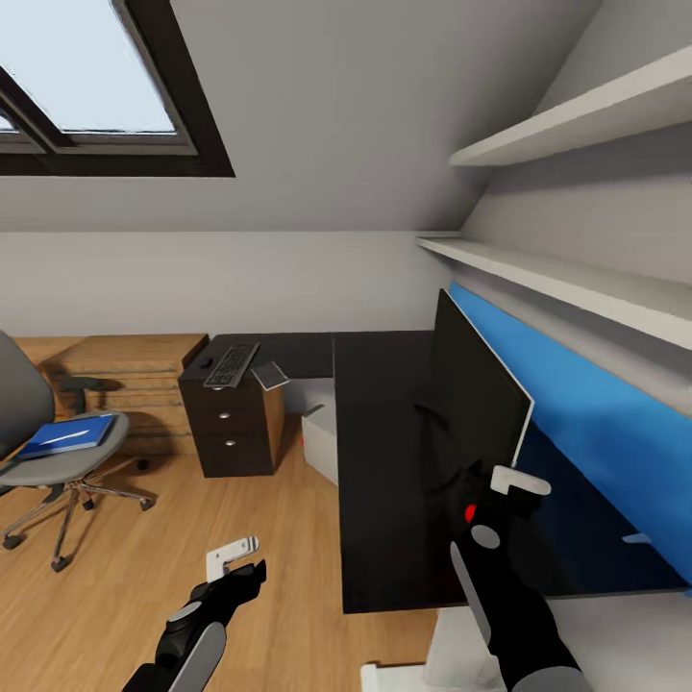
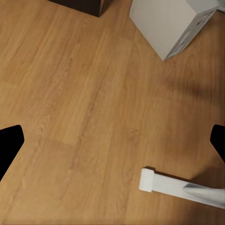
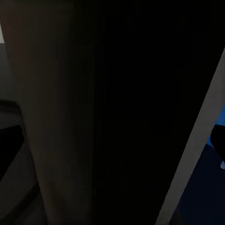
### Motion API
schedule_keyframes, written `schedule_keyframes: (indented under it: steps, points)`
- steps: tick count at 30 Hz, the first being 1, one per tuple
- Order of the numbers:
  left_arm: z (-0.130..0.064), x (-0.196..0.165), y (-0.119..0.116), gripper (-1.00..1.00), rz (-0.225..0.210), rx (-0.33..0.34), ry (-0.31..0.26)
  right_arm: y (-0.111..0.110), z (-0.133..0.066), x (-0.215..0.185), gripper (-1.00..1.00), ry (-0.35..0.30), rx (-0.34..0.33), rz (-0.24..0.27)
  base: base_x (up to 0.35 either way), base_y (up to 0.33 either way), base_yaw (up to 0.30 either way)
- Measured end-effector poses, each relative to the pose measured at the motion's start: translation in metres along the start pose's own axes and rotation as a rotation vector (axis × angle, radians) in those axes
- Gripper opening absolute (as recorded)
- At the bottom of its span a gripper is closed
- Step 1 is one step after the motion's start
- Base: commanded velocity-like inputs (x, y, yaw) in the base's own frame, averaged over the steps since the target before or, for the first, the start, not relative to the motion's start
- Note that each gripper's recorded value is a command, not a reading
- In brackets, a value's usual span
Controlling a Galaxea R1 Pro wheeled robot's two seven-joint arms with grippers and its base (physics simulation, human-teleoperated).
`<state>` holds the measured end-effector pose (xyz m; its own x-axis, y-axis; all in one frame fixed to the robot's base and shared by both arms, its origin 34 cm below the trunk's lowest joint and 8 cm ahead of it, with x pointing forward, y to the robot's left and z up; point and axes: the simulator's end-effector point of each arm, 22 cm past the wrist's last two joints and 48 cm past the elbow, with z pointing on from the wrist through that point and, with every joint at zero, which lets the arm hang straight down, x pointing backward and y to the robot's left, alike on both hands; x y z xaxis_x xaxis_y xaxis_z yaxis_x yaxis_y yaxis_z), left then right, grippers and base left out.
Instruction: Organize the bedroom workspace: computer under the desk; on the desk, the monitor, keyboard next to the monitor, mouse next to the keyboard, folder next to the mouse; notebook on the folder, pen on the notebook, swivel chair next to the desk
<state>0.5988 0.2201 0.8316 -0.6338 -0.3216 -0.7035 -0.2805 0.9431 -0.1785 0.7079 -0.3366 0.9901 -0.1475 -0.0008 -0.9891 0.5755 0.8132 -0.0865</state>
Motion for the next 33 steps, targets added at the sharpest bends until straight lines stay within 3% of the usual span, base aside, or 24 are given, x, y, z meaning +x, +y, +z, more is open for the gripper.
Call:
schedule_keyframes:
  steps: [24, 33]
  points:
    - [0.0002, -0.0001, 0.0007, 1.00, -0.002, 0.000, 0.001, 0.0036, -0.0014, -0.0047, 1.00, -0.014, -0.010, 0.002, -0.004, -0.040, 0.000]
    - [0.0007, 0.0005, 0.0005, 1.00, -0.002, 0.000, 0.004, 0.0043, -0.0014, -0.0041, 1.00, -0.014, -0.011, 0.000, -0.279, 0.000, 0.000]
